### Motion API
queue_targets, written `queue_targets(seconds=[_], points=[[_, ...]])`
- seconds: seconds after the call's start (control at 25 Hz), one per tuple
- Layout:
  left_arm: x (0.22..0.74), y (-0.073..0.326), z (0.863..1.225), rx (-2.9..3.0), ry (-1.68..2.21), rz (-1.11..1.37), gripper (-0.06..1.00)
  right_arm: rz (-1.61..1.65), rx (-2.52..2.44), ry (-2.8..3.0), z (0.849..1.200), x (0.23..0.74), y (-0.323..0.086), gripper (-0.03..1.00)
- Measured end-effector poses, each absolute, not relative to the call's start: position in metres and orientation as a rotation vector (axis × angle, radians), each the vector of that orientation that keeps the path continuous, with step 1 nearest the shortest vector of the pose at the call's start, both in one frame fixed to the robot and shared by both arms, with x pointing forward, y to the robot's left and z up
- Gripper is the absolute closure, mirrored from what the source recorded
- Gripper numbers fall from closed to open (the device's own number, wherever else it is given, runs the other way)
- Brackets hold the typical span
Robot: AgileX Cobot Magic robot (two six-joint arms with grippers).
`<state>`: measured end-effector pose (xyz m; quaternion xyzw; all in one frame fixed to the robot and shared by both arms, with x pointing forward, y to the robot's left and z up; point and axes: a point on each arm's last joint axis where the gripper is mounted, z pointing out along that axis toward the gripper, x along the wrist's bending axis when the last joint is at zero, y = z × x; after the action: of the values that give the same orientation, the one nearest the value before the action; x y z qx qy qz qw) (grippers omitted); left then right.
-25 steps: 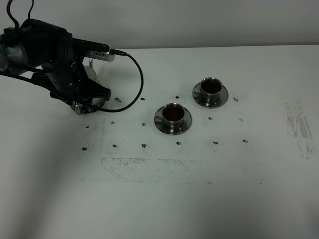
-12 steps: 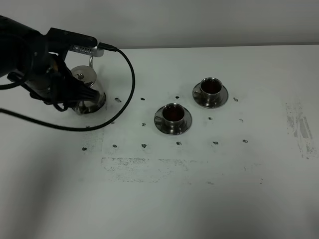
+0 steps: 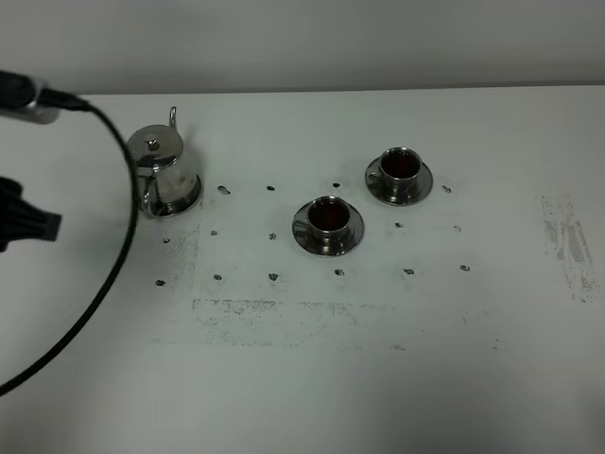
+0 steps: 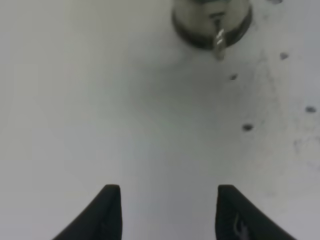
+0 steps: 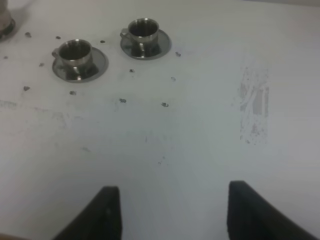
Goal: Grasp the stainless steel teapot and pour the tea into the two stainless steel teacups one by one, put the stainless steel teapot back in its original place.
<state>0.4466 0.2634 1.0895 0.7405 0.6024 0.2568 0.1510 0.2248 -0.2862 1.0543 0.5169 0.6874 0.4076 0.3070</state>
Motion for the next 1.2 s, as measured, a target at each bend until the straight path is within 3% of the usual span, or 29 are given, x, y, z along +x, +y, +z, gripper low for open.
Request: queue_targets(seconds=[0.28,0.56,0.96,1.2], points=[[0.367,0.304,1.094,2.025,1.876,0.839,0.52,1.078,1.367,1.818,1.054,0.225,-0.286,0.51],[0.305,0.318,1.081,1.904,1.930,0.867,0.52,1.078,1.367,1.818,1.054,0.225,-0.286,0.51],[0.271,0.313,1.035,1.819,1.872,0.734,0.52,1.078,1.367,1.818,1.054,0.225,-0.286,0.51],[0.262,0.311,1.032,1.788,1.796,0.741,0.52,1.078,1.367,1.818,1.054,0.225,-0.286,0.51]])
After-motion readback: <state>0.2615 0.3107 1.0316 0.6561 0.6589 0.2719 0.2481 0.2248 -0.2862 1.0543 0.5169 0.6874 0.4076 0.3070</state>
